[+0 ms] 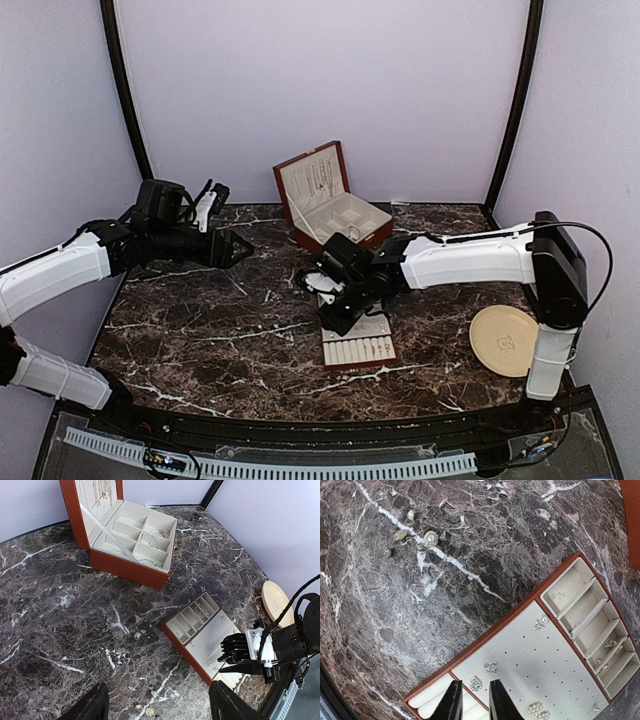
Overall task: Organize the mixed jewelry
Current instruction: Insert the earring into the earring holder, then pick up the earring from the center of the board.
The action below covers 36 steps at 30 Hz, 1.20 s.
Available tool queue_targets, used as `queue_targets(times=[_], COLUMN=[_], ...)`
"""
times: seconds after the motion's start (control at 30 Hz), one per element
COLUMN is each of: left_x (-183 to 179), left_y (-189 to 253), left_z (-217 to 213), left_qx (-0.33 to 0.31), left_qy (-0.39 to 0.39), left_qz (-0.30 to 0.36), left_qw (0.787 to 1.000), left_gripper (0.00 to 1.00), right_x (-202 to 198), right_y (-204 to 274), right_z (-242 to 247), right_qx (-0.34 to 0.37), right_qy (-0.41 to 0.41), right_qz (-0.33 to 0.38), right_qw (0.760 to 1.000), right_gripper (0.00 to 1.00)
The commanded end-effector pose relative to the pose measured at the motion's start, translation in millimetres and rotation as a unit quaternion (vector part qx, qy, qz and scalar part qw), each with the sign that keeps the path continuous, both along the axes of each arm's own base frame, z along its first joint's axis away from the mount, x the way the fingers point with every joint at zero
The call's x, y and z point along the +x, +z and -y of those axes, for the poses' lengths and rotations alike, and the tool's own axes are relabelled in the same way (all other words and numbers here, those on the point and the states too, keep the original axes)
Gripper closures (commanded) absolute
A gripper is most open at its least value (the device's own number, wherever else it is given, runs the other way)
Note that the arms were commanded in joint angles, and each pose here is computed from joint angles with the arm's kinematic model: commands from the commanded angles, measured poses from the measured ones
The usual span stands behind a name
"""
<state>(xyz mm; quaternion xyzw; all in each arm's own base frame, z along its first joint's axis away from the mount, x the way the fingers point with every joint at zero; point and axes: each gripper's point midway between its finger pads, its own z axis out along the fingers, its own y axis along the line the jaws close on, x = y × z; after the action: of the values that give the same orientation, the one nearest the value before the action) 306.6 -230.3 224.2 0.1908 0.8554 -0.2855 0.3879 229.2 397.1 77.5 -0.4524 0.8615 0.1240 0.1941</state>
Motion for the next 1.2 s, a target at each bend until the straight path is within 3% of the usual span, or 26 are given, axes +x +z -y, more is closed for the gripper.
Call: queue_targets(times=[0.0, 0.37, 0.6, 0.8, 1.17], left_x=[-4, 0, 9, 14, -14], left_y=[6, -6, -58, -111, -173], left_z=[-5, -6, -4, -8, 6], left_qx=[-0.006, 0.008, 0.055, 0.110, 0.183], left_qy=[0.003, 0.011, 0.015, 0.021, -0.026], left_qz=[0.007, -0.001, -0.071, -0.131, -0.187], left_qw=[1.000, 1.000, 0.996, 0.985, 0.965], left_gripper=[0.29, 0.29, 0.31, 0.40, 0.51], right_x=[-3, 3, 24, 40, 46], right_y=[-3, -8, 19, 32, 41], right_z=[-5, -8, 1, 32, 62], right_qx=[0.024, 0.059, 0.135, 0.182, 0.228], right_qy=[-0.010, -0.049, -0.106, -0.156, -0.185], right_qz=[-0.017, -0.011, 0.027, 0.050, 0.083], right_qw=[1.000, 0.997, 0.985, 0.969, 0.952], right_gripper=[0.81, 0.88, 0.85, 0.83, 0.79])
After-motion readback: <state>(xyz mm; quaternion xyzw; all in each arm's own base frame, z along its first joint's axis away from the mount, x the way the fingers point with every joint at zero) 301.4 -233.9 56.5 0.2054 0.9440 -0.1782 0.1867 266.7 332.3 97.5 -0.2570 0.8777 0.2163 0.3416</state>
